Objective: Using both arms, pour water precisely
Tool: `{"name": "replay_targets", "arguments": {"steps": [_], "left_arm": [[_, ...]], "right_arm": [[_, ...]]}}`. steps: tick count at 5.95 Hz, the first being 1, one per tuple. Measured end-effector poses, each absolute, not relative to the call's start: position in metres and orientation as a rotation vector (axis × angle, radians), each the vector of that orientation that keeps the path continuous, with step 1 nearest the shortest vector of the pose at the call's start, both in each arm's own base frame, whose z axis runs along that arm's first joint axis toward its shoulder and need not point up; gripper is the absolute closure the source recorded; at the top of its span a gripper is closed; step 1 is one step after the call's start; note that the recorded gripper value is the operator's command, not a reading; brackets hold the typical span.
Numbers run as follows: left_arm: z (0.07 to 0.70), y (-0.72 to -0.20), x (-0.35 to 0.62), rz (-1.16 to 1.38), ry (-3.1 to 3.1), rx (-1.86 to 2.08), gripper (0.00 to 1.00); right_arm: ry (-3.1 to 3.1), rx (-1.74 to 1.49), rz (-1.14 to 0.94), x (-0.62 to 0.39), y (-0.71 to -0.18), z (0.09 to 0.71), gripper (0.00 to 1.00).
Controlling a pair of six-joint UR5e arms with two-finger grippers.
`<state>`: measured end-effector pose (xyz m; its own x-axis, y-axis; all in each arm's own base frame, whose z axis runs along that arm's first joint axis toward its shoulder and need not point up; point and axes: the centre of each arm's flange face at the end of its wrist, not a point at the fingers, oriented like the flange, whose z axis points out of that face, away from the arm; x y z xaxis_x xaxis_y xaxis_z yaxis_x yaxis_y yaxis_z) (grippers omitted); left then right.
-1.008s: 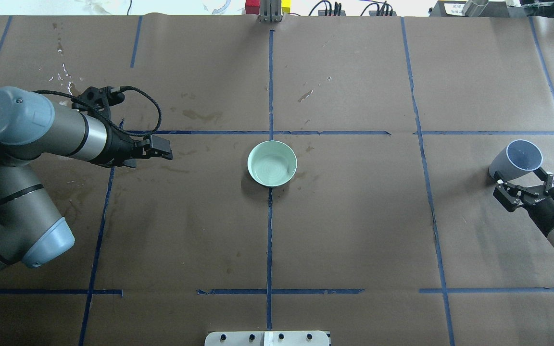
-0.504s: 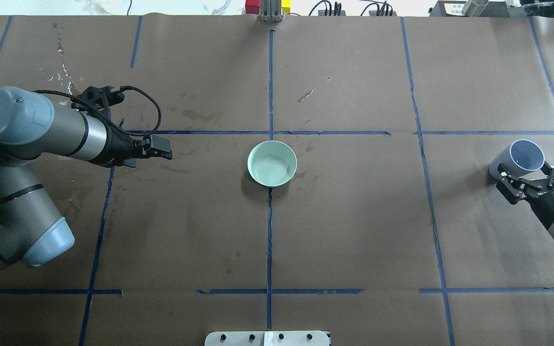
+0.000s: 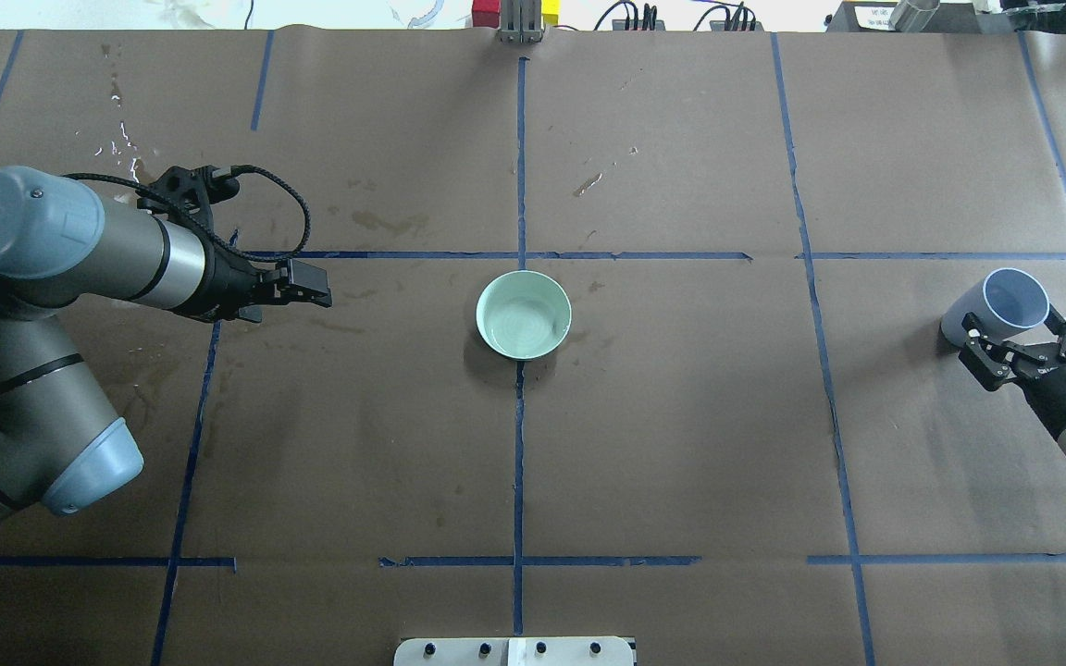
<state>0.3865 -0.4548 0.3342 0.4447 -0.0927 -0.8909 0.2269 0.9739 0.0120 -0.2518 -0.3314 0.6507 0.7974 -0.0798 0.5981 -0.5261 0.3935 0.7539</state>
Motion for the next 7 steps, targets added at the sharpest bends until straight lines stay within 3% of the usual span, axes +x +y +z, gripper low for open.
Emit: {"name": "replay_targets", "arguments": {"steps": [7], "left_arm": [[0.334,-0.448,0.378,-0.198,1.096,0.139,0.0]], "right_arm": [[-0.625,1.13,0.304,-0.261,-0.344,0.653,0.01]]}}
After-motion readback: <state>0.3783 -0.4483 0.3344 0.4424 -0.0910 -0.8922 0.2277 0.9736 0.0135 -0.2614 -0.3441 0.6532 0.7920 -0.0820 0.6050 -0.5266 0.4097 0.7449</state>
